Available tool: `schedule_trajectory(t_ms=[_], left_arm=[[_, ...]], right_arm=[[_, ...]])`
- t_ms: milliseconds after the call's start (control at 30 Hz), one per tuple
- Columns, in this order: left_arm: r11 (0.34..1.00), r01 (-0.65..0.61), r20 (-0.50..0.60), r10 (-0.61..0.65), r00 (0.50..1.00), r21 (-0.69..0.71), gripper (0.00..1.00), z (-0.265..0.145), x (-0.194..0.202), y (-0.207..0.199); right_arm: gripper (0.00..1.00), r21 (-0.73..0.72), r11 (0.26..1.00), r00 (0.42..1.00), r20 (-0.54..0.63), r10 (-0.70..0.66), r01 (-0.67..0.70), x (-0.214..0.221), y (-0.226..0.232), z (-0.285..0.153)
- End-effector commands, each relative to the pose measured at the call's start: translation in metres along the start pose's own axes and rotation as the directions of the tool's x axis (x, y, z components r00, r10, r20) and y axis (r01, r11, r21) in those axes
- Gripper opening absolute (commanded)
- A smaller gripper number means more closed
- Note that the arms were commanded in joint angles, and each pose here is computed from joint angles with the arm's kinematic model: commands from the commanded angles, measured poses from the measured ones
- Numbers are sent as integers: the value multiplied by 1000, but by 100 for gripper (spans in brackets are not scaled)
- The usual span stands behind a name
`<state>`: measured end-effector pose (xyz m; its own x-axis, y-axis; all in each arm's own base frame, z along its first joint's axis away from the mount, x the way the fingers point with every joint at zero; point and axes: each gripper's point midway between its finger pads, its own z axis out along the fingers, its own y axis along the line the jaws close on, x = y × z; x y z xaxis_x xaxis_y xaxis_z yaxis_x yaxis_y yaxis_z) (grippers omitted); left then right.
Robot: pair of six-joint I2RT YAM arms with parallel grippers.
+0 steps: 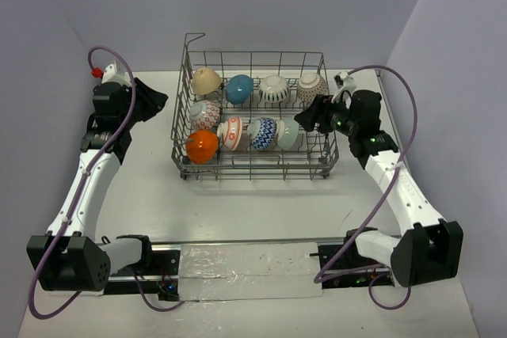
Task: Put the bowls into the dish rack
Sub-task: Reset both arms
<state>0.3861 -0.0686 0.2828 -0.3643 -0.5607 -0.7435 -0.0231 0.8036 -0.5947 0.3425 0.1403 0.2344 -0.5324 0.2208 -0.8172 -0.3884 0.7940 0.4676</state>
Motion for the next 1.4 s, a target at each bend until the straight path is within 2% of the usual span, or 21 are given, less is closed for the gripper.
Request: schedule_trajectory(t_ms=[0, 300, 467, 567, 800, 900, 1133, 1367], left_arm=[[999, -21, 5, 21, 1000, 32, 40, 1, -1, -8], [998, -44, -21, 45, 999, 45, 40, 4, 9, -17], [996, -55, -4, 55, 998, 76, 40, -4, 5, -26], [993, -65, 15, 64, 998, 99, 40, -12, 1, -34], [985, -65, 31, 61, 998, 159, 40, -26, -3, -52], [982, -64, 40, 57, 998, 178, 40, -31, -5, -56], [984, -68, 44, 61, 997, 168, 40, -32, -6, -55], [984, -69, 44, 63, 997, 166, 40, -31, -5, -55]], right_arm=[[70, -15, 997, 992, 100, -79, 81, -37, 24, -21], [70, 40, 994, 984, 146, -106, 101, -39, 26, -43], [71, 123, 988, 974, 193, -120, 97, -36, 15, -57], [71, 219, 975, 975, 204, -93, 47, -24, -4, -66], [73, 295, 955, 964, 253, -81, 2, -8, -12, -98], [73, 336, 942, 971, 229, -65, -16, -2, -16, -104], [77, 431, 902, 987, 136, -80, 14, 25, -19, -88], [82, 441, 895, 987, 100, -124, 67, 35, -7, -84]])
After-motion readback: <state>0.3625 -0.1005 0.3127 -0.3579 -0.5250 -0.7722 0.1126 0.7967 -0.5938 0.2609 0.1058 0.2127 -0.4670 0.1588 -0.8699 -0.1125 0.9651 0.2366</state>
